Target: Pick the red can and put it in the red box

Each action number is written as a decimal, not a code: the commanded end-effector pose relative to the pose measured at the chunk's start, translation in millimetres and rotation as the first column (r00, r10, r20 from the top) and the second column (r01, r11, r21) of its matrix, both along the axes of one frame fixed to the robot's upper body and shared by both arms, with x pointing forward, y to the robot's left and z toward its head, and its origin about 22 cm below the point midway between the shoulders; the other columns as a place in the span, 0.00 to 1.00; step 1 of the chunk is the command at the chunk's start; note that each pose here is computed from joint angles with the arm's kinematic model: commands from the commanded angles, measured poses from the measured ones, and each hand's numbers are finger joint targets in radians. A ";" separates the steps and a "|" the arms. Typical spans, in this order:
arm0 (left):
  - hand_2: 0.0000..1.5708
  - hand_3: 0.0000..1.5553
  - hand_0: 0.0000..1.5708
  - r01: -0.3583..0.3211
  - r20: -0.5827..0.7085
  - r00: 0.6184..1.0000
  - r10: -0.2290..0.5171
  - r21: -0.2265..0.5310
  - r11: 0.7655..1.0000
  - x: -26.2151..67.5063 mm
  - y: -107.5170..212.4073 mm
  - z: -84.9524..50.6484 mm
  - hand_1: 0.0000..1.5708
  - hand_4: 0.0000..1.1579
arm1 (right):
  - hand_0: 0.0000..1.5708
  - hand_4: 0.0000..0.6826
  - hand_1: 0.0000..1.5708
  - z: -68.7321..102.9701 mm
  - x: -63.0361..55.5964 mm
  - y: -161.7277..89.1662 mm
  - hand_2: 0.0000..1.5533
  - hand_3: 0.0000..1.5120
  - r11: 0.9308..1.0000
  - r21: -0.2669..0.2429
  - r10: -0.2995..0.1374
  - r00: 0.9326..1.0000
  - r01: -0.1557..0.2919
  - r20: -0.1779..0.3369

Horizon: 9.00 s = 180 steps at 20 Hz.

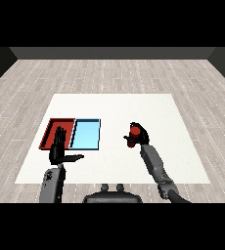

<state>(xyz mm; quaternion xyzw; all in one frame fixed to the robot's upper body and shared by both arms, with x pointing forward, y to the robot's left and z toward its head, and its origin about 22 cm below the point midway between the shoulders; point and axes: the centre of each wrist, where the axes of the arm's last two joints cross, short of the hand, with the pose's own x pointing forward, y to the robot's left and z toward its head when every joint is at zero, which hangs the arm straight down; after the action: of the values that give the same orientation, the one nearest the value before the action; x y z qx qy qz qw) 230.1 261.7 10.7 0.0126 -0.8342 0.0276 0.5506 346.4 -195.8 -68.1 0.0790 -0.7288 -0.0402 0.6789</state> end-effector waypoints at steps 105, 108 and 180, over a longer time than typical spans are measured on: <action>0.99 0.96 1.00 0.197 -0.157 0.970 -0.188 0.046 0.979 48.1 -188.0 6.1 1.00 0.97 | 0.80 0.00 0.80 137.8 -54.4 140.6 0.81 0.79 0.966 0.050 0.219 0.905 -0.254 0.364; 1.00 0.96 1.00 0.196 -0.153 0.971 -0.185 0.058 0.979 55.9 -203.2 20.9 1.00 0.98 | 0.00 0.00 0.00 132.9 -60.3 138.7 0.00 0.00 0.970 0.016 0.215 0.891 -0.241 0.401; 0.48 0.00 0.51 -0.216 -0.551 0.468 0.691 0.688 0.693 111.3 111.3 -61.8 0.51 0.61 | 0.00 0.00 0.00 66.6 -101.4 -78.5 0.00 0.00 0.975 -0.101 -0.135 0.893 0.196 0.430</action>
<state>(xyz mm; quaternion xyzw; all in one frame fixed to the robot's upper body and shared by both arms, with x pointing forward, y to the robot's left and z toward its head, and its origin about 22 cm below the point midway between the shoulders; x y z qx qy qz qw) 348.8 374.7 -37.7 0.4076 -0.4842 -0.0611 0.7718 250.9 -272.1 5.0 -0.0272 -0.8579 -0.0318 0.5121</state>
